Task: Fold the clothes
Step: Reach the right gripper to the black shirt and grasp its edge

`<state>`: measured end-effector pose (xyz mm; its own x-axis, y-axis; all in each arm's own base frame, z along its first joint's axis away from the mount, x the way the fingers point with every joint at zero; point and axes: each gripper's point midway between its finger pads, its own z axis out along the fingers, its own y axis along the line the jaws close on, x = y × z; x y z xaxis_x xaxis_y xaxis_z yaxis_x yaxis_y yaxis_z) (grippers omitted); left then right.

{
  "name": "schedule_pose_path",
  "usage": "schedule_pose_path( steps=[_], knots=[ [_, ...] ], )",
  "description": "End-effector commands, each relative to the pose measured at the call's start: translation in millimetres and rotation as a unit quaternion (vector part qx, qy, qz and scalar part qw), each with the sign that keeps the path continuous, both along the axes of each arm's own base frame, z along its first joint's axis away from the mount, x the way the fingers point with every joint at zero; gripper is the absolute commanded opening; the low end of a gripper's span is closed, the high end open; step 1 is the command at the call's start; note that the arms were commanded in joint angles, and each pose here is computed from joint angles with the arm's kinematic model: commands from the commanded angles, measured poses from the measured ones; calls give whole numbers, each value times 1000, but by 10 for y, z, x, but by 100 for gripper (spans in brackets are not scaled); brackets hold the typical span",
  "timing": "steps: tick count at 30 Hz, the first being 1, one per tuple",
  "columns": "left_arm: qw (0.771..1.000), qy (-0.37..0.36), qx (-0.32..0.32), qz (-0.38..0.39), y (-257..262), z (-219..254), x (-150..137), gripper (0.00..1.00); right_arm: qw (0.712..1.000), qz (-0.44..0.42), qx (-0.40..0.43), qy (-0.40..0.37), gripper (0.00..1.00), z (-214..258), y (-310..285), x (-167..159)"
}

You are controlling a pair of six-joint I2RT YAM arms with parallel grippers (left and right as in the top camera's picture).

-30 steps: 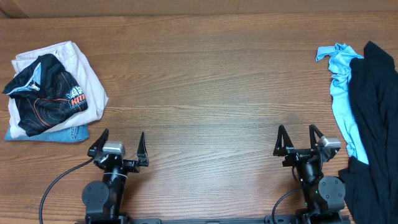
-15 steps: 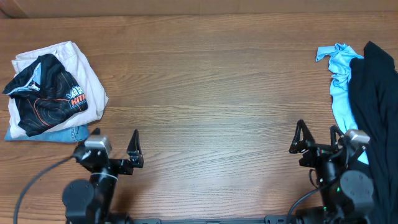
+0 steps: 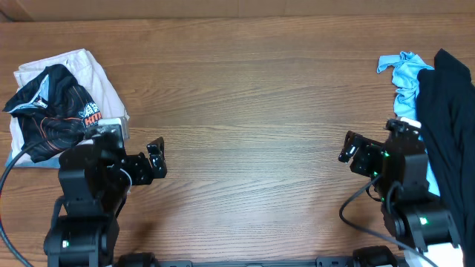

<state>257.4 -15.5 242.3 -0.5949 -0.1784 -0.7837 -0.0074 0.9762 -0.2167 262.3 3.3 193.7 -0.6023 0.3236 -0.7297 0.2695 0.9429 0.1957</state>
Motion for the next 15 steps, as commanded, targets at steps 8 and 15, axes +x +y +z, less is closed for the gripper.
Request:
schedule_pose_path(
  steps=[8,15],
  knots=[
    [999,14,-31,6,-45,18,37,100,946,-319,4,66,100,-384,-810,-171],
    [999,14,-30,7,-43,17,37,100,884,-440,27,159,100,-912,-1278,-338]
  ],
)
